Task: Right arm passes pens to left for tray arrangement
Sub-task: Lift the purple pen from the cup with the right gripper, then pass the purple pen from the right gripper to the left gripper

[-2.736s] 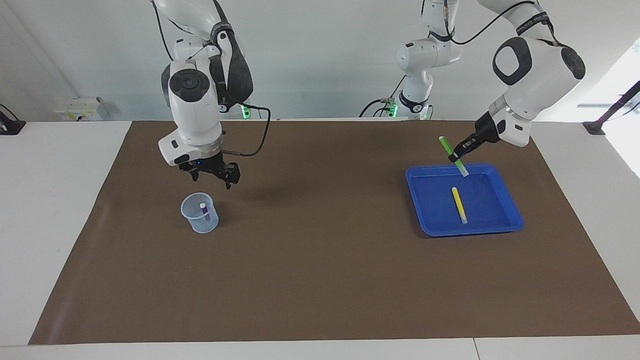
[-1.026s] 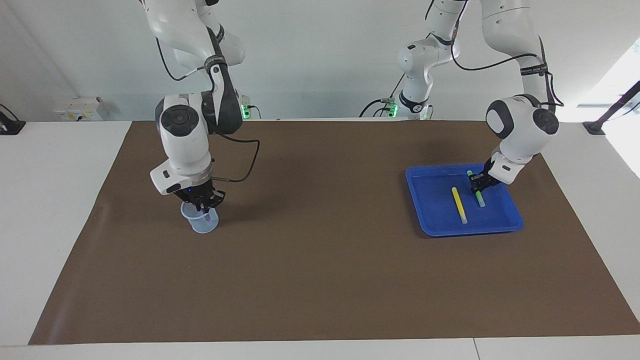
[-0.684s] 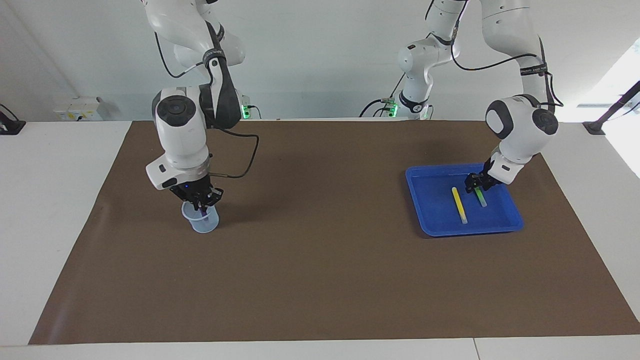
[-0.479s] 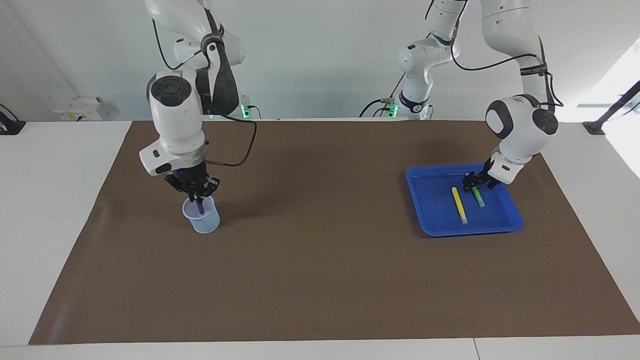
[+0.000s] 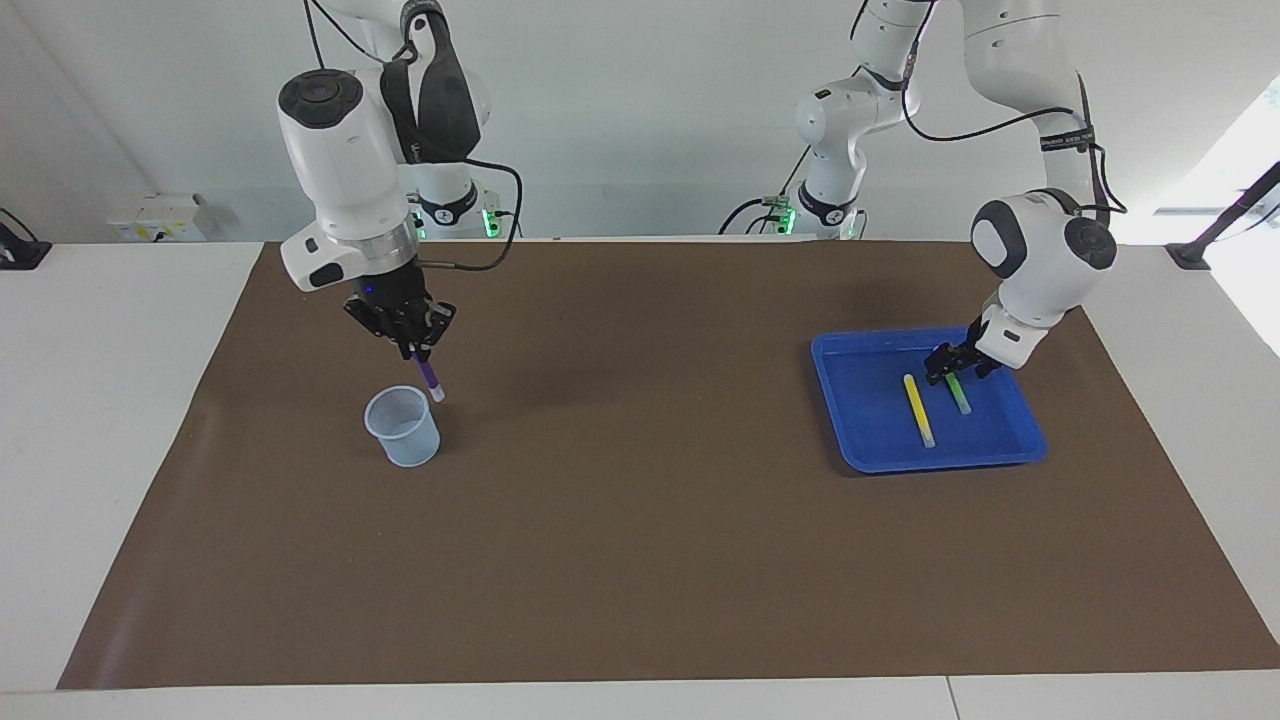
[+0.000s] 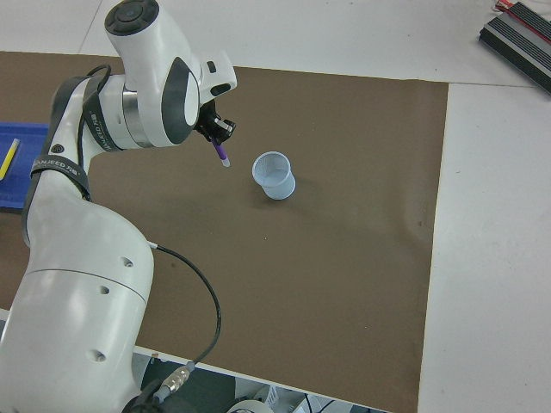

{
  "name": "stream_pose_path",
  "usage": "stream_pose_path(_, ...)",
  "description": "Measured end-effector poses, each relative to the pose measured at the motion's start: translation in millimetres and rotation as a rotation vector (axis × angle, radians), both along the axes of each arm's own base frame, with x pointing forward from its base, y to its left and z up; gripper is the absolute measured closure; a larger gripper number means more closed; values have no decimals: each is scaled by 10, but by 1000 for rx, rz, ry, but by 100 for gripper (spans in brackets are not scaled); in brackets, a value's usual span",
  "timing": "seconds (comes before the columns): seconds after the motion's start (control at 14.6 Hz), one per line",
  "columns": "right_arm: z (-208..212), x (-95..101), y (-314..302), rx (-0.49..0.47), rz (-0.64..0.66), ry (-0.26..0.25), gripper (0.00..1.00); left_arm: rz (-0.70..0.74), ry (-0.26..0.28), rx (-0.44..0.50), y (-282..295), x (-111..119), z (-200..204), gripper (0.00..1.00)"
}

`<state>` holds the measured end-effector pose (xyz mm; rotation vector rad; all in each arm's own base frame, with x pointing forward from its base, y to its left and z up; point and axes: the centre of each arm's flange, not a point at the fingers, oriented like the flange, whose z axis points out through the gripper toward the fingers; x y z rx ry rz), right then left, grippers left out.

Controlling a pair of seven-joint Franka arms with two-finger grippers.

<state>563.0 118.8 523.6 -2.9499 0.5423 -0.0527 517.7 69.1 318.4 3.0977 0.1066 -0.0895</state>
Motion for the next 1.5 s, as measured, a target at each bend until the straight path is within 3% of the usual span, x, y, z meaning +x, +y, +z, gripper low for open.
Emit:
stream_pose_path(0.34, 128, -70, 743, 335, -346, 79, 82, -6, 57, -10, -134, 312, 688, 0)
stream_pose_path(0.55, 199, -123, 1249, 519, -508, 176, 82, 100, 76, -21, -514, 455, 1127, 0)
stream_pose_path(0.68, 204, -107, 1416, 589, -572, 250, 82, 224, 93, -68, -851, 502, 1406, 0)
stream_pose_path(1.09, 337, -39, 1929, 665, -725, 405, 82, 788, 155, -245, -1490, 368, 2217, 0)
stream_pose_path(1.5, 433, -93, 2147, 673, -794, 471, 82, 1328, 238, -314, -2325, 189, 2605, 0)
